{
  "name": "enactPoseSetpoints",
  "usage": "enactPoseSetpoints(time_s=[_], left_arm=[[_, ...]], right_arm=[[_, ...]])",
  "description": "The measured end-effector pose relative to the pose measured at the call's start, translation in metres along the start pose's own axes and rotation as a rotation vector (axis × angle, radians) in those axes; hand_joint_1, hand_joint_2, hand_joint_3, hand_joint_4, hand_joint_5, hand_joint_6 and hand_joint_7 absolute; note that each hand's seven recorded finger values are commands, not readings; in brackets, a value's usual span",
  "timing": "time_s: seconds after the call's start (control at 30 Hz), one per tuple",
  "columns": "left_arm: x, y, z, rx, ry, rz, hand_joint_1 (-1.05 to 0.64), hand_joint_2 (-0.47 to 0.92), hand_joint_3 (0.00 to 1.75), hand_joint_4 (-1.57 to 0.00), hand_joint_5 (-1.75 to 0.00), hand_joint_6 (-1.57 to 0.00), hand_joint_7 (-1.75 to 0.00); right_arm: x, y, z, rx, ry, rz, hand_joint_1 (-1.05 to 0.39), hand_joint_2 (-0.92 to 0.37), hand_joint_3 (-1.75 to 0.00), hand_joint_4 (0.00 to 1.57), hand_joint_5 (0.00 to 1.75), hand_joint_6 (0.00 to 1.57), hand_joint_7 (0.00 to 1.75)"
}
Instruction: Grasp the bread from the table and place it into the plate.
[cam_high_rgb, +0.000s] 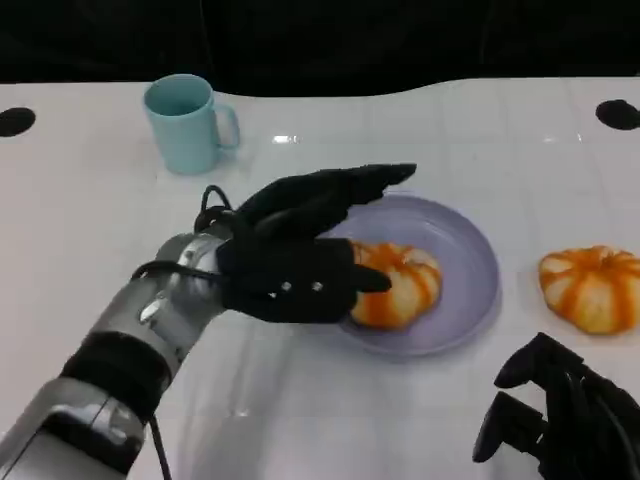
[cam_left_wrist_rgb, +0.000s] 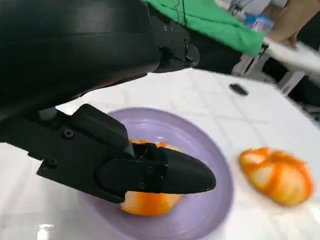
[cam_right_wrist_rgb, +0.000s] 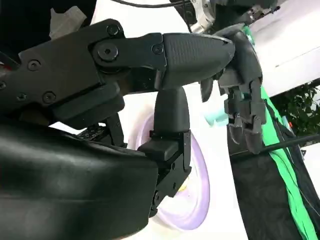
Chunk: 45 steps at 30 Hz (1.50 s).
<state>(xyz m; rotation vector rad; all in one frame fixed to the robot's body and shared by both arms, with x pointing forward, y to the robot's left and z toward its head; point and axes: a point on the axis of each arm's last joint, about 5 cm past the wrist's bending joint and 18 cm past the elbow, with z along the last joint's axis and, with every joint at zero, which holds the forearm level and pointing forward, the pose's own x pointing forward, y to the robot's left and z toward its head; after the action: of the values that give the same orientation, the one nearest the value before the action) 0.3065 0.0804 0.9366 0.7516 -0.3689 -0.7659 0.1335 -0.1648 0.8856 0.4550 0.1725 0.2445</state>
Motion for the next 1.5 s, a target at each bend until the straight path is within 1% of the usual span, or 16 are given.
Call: enactPoseSetpoints(time_s=[0.07,0.17,0.27,0.33,0.37,0.53,0.67,0.7,0.77,0.8,0.9,0.97,1.07,1.13,1.4,1.5], left_arm=[[-0.005,-0.002,-0.002,-0.051,-0.01,0.014,-0.81,0.92,0.31,-0.22,-0.13,-0.19,-0.08],[-0.014,-0.003,-0.004,-0.163,-0.051,0.096,-0.76,0.92,0.26,-0.28,-0.23,-0.28,-0.1],[-0.02,-0.007,-0.005,-0.254,-0.078,0.156,-0.74,0.92,0.23,-0.16,-0.64,-0.37,-0.08],[-0.023,-0.01,-0.006,-0.292,-0.089,0.178,-0.7,0.92,0.23,-0.16,-0.77,-0.42,-0.1],[-0.025,-0.011,-0.006,-0.325,-0.102,0.198,-0.72,0.92,0.25,-0.22,-0.85,-0.46,-0.12],[-0.039,-0.024,-0.009,-0.537,-0.159,0.287,-0.74,0.92,0.35,-0.33,-0.95,-0.55,-0.16],[-0.046,-0.025,-0.011,-0.582,-0.171,0.322,-0.74,0.92,0.36,-0.34,-0.95,-0.56,-0.17],[-0.047,-0.025,-0.011,-0.586,-0.173,0.328,-0.73,0.92,0.37,-0.43,-1.04,-0.63,-0.23],[-0.052,-0.027,-0.011,-0.639,-0.196,0.355,-0.72,0.92,0.37,-0.46,-1.09,-0.66,-0.27],[-0.056,-0.029,-0.011,-0.676,-0.208,0.373,-0.71,0.92,0.36,-0.47,-1.17,-0.67,-0.36],[-0.067,-0.038,-0.012,-0.812,-0.221,0.415,-0.64,0.92,0.3,-0.51,-1.46,-0.61,-0.9],[-0.078,-0.047,-0.012,-0.95,-0.232,0.457,-0.62,0.92,0.31,-0.53,-1.55,-0.6,-1.05],[-0.089,-0.055,-0.011,-1.056,-0.225,0.473,-0.63,0.92,0.32,-0.53,-1.69,-0.58,-1.19],[-0.095,-0.058,-0.009,-1.107,-0.241,0.477,-0.64,0.92,0.35,-0.58,-1.73,-0.57,-1.34],[-0.116,-0.064,-0.005,-1.243,-0.219,0.493,-0.6,0.92,0.43,-0.72,-1.75,-0.54,-1.65],[-0.125,-0.07,-0.007,-1.284,-0.201,0.51,-0.59,0.92,0.41,-0.75,-1.75,-0.56,-1.7]], right_arm=[[0.0,0.0001,0.0,0.0,0.0,0.0,-0.52,-0.92,-0.42,0.63,1.75,0.44,1.66],[0.0,0.0004,0.0,-0.001,-0.001,0.001,-0.52,-0.92,-0.42,0.64,1.75,0.44,1.65],[0.0,0.0007,0.0,-0.001,-0.002,0.001,-0.53,-0.92,-0.4,0.64,1.75,0.44,1.64],[0.0,0.001,0.001,-0.001,-0.001,0.001,-0.53,-0.92,-0.4,0.64,1.75,0.44,1.64],[0.0,0.0011,0.001,-0.001,-0.001,-0.002,-0.52,-0.92,-0.4,0.64,1.75,0.44,1.64],[-0.001,0.002,0.002,-0.002,0.001,0.0,-0.52,-0.92,-0.4,0.63,1.75,0.43,1.65],[-0.001,0.0021,0.002,-0.003,0.003,0.001,-0.52,-0.92,-0.4,0.63,1.75,0.43,1.65],[-0.001,0.0022,0.002,-0.004,0.003,0.002,-0.52,-0.92,-0.4,0.63,1.75,0.44,1.65],[-0.001,0.0024,0.002,-0.004,0.004,0.002,-0.53,-0.92,-0.39,0.63,1.75,0.44,1.65],[-0.002,0.0023,0.002,-0.004,0.004,-0.001,-0.53,-0.92,-0.39,0.63,1.75,0.44,1.65],[-0.002,0.0026,0.002,-0.003,0.007,-0.004,-0.52,-0.92,-0.39,0.62,1.75,0.43,1.65],[-0.002,0.0029,0.002,-0.003,0.008,-0.005,-0.52,-0.92,-0.39,0.62,1.75,0.43,1.65],[-0.002,0.0035,0.002,-0.004,0.008,-0.001,-0.52,-0.92,-0.41,0.63,1.75,0.43,1.66],[-0.002,0.0041,0.001,-0.01,0.011,0.001,-0.53,-0.92,-0.41,0.63,1.75,0.43,1.66],[-0.003,0.0048,0.002,-0.009,0.011,0.0,-0.53,-0.92,-0.41,0.63,1.75,0.43,1.66],[-0.003,0.0049,0.002,-0.013,0.012,0.0,-0.53,-0.92,-0.41,0.64,1.75,0.44,1.65]])
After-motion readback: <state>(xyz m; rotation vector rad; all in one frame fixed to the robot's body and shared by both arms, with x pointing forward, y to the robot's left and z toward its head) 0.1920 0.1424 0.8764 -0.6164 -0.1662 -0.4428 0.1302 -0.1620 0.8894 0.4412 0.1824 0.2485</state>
